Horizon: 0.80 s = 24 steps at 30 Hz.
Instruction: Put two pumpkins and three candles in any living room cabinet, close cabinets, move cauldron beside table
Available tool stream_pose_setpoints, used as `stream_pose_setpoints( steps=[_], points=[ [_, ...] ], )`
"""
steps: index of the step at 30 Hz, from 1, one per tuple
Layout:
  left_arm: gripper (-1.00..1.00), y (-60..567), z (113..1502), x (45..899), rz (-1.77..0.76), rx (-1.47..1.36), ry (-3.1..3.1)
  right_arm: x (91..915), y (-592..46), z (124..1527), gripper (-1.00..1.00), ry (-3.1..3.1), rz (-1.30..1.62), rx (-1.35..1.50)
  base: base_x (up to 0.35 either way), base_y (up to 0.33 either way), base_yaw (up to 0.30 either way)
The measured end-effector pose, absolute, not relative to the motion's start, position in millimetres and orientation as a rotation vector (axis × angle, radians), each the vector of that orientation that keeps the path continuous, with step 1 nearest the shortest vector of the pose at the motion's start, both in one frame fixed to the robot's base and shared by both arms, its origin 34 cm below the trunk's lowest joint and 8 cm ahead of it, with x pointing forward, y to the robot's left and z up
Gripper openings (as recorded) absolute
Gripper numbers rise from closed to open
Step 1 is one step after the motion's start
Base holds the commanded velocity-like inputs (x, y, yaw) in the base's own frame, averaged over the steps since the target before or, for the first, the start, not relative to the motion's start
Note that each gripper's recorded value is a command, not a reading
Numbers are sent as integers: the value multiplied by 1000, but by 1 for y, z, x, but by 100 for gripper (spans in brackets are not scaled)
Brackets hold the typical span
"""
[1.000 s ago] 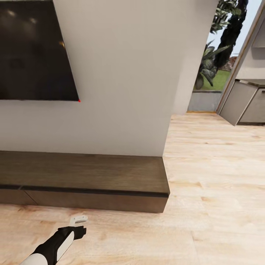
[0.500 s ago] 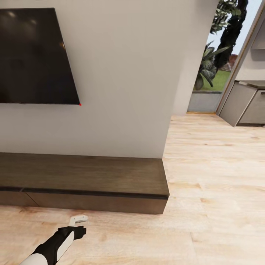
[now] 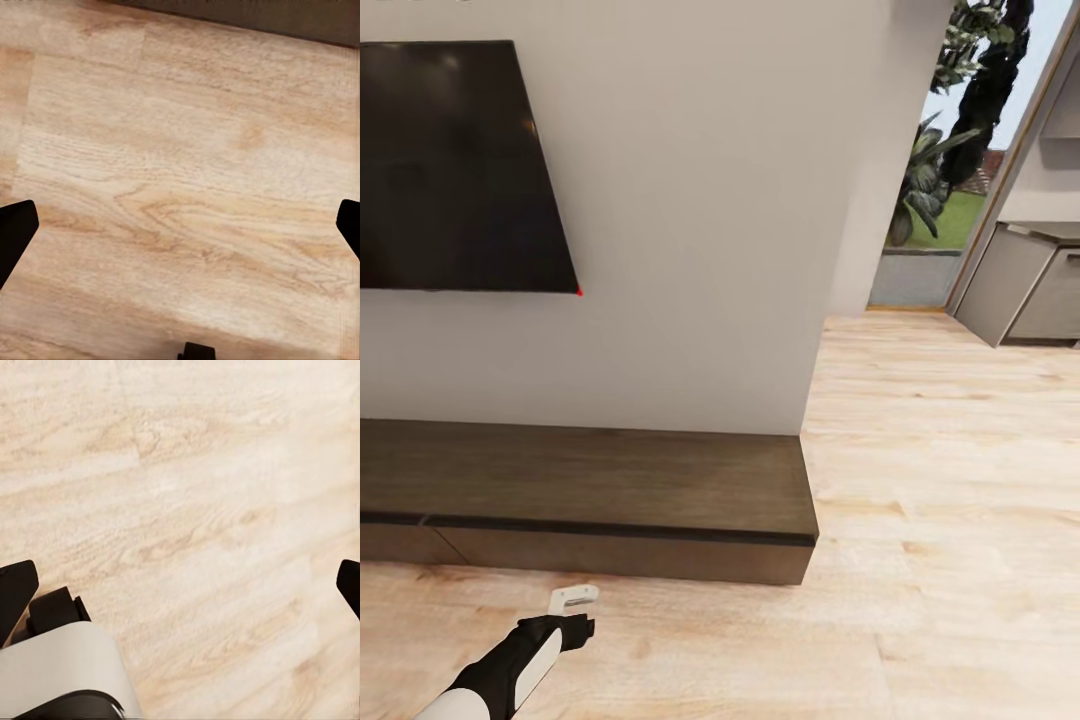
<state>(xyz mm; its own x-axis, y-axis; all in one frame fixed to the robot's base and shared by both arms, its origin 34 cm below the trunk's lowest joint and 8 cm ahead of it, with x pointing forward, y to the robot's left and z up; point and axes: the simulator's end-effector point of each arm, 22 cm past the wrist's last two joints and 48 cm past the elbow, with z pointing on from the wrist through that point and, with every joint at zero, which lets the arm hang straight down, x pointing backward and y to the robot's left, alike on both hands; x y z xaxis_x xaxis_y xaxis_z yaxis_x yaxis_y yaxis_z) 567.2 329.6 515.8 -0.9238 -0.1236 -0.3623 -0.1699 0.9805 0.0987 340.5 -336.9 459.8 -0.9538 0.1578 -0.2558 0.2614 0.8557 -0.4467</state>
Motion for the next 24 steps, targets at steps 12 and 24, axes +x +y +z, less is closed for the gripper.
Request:
stream_pose_setpoints(
  steps=[12,24],
  points=[
    [100,329,536,568,181,-213,2766,341,-337,480,100,2822,-723,322,0,0,0],
    [100,329,555,568,181,-213,2766,341,-337,499,100,2822,-723,322,0,0,0]
  ],
)
